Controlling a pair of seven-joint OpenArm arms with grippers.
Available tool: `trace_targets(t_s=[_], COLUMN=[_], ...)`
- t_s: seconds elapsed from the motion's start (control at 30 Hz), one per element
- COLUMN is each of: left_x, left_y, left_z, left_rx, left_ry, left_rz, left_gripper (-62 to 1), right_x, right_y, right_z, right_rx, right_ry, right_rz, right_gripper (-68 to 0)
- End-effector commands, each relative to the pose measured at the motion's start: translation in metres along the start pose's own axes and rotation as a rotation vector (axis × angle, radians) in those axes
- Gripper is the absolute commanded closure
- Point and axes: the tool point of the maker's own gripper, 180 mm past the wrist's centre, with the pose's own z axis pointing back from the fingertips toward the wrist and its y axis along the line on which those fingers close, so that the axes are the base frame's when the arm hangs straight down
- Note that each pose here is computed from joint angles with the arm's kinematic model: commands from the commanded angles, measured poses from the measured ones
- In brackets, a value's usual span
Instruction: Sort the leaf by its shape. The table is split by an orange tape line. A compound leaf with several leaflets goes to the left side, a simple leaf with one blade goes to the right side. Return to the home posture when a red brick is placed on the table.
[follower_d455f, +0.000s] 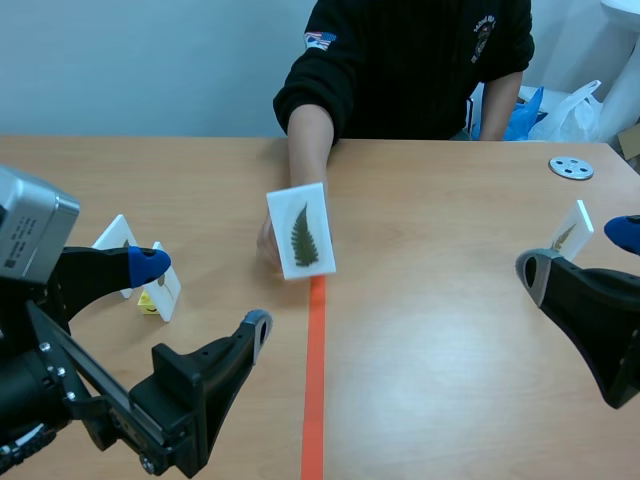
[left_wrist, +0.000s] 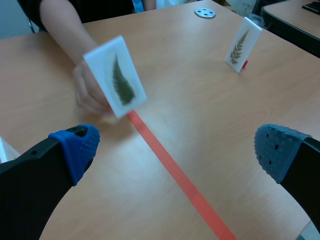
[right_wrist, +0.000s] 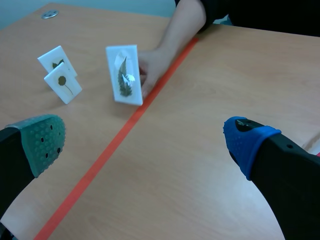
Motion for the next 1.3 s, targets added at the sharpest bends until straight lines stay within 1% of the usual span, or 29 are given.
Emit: trace_targets(t_s=[0.0, 0.2, 0.33, 0.5, 0.6, 0.67, 0.77, 0.87, 0.97, 1.1, 1.17, 1.27], left_x=[0.006, 0.006, 0.006, 0.006, 0.007, 0.007, 0.007, 0.007, 0.007, 0.007, 0.007, 0.007], left_y=[0.0, 0.0, 0.0, 0.0, 0.0, 0.0, 0.0, 0.0, 0.0, 0.0, 0.0, 0.0], left_z=[0.0, 0.0, 0.0, 0.0, 0.0, 0.0, 0.0, 0.0, 0.0, 0.0, 0.0, 0.0], left_rx=[-0.001, -0.001, -0.001, -0.001, 0.0, 0.0, 0.0, 0.0, 0.0, 0.0, 0.0, 0.0], left_ry=[-0.026, -0.026, -0.026, -0.026, -0.029, -0.029, -0.029, -0.029, -0.029, -0.029, -0.029, -0.029], left_rz=[0.007, 0.007, 0.007, 0.007, 0.006, 0.006, 0.006, 0.006, 0.006, 0.006, 0.006, 0.006], left_gripper=[-62.3, -62.3, -62.3, -62.3, -62.3, -62.3, -62.3, -62.3, -62.3, -62.3, -62.3, -62.3], right_x=[0.01, 0.01, 0.007, 0.003, -0.001, -0.001, -0.003, -0.009, -0.017, -0.036, -0.044, -0.054], right_y=[-0.001, -0.001, -0.001, 0.001, 0.003, 0.004, 0.008, 0.012, 0.017, 0.017, 0.019, 0.017], right_z=[-0.001, -0.001, -0.001, -0.004, -0.009, -0.014, -0.024, -0.035, -0.048, -0.067, -0.076, -0.093], right_rx=[0.006, 0.006, 0.006, 0.018, 0.033, 0.047, 0.075, 0.098, 0.129, 0.145, 0.165, 0.169], right_ry=[-0.035, -0.034, -0.018, 0.007, 0.035, 0.041, 0.055, 0.075, 0.08, 0.108, 0.109, 0.114], right_rz=[0.009, 0.009, 0.01, 0.049, 0.098, 0.127, 0.187, 0.234, 0.251, 0.279, 0.279, 0.286], right_gripper=[-67.9, -67.9, -67.9, -67.9, -67.9, -67.9, -67.9, -67.9, -67.9, -67.9, -67.9, -67.9])
